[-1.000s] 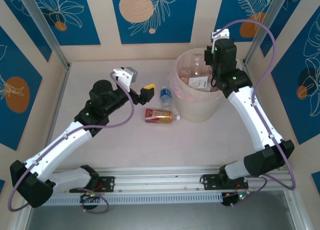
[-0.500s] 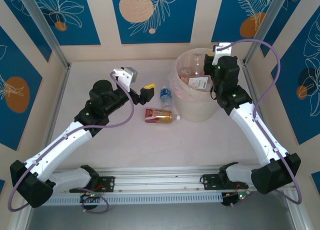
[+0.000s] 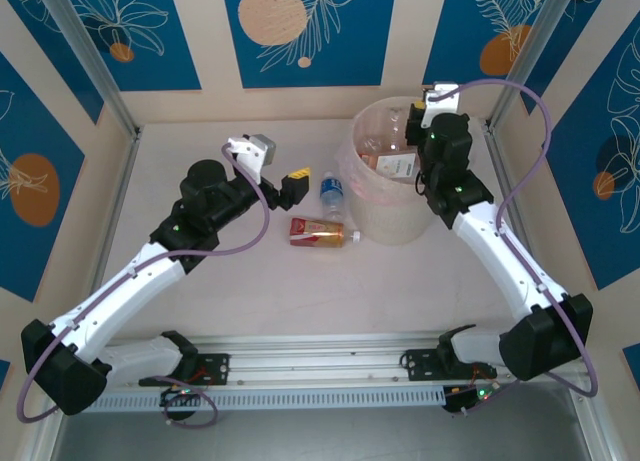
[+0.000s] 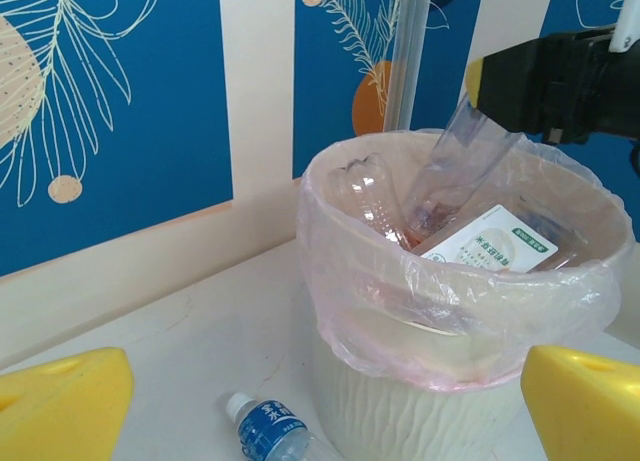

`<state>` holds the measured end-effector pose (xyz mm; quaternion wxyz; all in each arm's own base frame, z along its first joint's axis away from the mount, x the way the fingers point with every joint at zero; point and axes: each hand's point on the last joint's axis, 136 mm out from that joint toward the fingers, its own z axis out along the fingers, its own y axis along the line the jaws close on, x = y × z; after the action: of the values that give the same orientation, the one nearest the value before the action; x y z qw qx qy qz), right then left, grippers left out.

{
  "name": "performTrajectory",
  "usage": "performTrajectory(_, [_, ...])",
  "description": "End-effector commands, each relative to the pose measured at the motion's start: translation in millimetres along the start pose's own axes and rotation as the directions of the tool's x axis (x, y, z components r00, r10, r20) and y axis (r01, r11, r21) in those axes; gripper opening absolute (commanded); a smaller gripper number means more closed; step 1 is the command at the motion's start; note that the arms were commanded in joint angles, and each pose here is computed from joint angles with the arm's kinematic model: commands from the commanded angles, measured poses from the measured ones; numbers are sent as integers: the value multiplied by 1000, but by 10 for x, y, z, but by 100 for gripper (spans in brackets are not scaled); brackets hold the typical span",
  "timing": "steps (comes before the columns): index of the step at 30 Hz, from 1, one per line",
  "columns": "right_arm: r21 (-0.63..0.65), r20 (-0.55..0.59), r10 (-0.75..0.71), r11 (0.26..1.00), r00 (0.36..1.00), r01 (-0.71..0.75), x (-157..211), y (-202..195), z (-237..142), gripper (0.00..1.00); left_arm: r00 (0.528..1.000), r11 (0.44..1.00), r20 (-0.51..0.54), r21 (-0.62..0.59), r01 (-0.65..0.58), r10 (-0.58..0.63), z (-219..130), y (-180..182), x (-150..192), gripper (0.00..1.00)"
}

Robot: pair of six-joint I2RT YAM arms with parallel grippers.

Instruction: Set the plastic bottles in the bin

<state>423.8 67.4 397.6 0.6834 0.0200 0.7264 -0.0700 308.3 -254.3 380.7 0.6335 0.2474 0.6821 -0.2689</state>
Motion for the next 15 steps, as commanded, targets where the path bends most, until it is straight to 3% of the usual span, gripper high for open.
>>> performTrajectory(1, [83, -39, -84, 993, 996, 87, 113, -108, 2, 0, 1000, 1000, 6, -8, 2, -2, 21, 0, 3, 100])
performTrajectory(8, [16, 13, -186, 982, 982, 186, 61, 97, 6, 0, 1000, 1000, 9, -9, 2, -2, 18, 2, -13, 100])
performTrajectory(15, [-33, -19, -264, 964, 964, 263, 266, 296, 106, 0, 1000, 1000, 13, -12, 2, -2, 35, 9, -24, 100])
